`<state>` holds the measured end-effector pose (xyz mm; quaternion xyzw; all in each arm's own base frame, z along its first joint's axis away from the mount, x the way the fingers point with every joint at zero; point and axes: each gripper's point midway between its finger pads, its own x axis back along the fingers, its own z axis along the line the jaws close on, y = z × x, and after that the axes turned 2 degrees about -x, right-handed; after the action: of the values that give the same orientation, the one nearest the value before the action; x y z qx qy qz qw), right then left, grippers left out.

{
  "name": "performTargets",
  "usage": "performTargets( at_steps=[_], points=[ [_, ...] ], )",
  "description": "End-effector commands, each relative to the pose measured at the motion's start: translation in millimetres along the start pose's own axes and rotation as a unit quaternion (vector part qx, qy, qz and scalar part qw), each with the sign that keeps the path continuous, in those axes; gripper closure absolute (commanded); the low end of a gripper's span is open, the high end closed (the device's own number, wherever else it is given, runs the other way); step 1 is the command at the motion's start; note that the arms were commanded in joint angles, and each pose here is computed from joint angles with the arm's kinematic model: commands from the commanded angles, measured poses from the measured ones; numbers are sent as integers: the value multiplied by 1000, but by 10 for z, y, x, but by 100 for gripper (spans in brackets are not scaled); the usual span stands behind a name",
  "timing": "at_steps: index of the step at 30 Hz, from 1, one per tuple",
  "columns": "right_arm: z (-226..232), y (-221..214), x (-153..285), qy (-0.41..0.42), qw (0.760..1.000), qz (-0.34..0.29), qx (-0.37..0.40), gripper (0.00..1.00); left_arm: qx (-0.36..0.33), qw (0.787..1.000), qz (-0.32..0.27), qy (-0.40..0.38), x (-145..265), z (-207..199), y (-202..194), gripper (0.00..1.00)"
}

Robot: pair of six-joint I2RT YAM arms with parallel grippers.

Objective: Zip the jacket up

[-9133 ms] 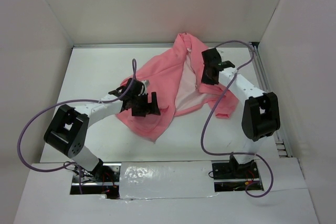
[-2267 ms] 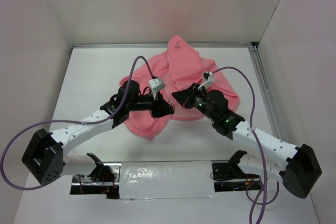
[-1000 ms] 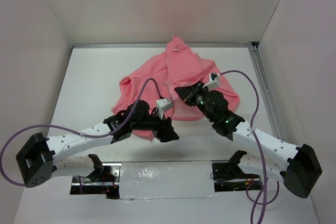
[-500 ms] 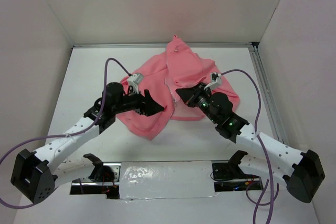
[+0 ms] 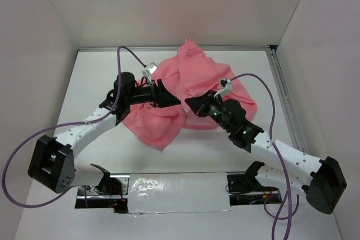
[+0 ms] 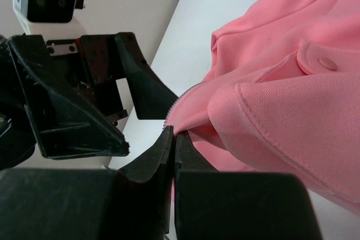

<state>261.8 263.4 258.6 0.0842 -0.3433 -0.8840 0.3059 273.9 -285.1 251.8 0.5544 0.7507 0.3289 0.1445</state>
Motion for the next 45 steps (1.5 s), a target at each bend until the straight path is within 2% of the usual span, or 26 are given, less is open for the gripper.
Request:
performTargets(
  at_steps=[1,9,12,14,15,17,18,19,21,24,27,28,32,38,41,45],
  points=[
    [254,95,-6,48,999,-18,5,100,-29,999,-17,-38,-103,-238,196,16],
    [284,-12,-14,60,998,-1,10,100,-20,999,-24,-30,-280,-230,269,19],
    [300,-68,-9,68,998,9,4,100,-16,999,-26,-32,-342,-231,290,27],
    [253,-55,-20,52,999,7,-2,100,-15,999,-26,-35,-370,-238,293,44],
    [188,-73,-20,35,999,12,-5,100,-15,999,-25,-38,-378,-257,286,64],
    [134,-42,15,21,1000,3,-12,100,-19,999,-27,-37,-382,-282,284,82],
    [112,-25,38,17,1000,-1,-15,100,-19,999,-29,-33,-384,-280,285,97],
    [124,-3,94,20,1000,-7,-19,100,-19,999,-30,-30,-386,-276,283,100],
    [29,14,131,-4,1000,-10,-21,100,-22,999,-39,-24,-373,-297,285,100],
    [-79,25,212,-40,999,-1,0,88,-32,998,-55,-14,-361,-335,327,100],
    [-105,-66,325,-48,998,35,31,56,-43,997,-65,1,-384,-381,353,100],
    [-93,-80,365,-48,997,43,39,42,-46,997,-68,7,-397,-382,359,100],
    [-158,-319,494,-49,993,82,63,23,-59,995,-83,19,-474,-417,402,100],
    [-42,-480,571,-12,993,79,92,25,-49,994,-94,36,-590,-421,431,100],
    [-24,-420,548,-19,995,47,90,25,-70,991,-103,37,-633,-481,471,100],
    [-257,-143,591,-98,993,-23,69,22,-101,990,-101,17,-624,-570,425,100]
  ],
)
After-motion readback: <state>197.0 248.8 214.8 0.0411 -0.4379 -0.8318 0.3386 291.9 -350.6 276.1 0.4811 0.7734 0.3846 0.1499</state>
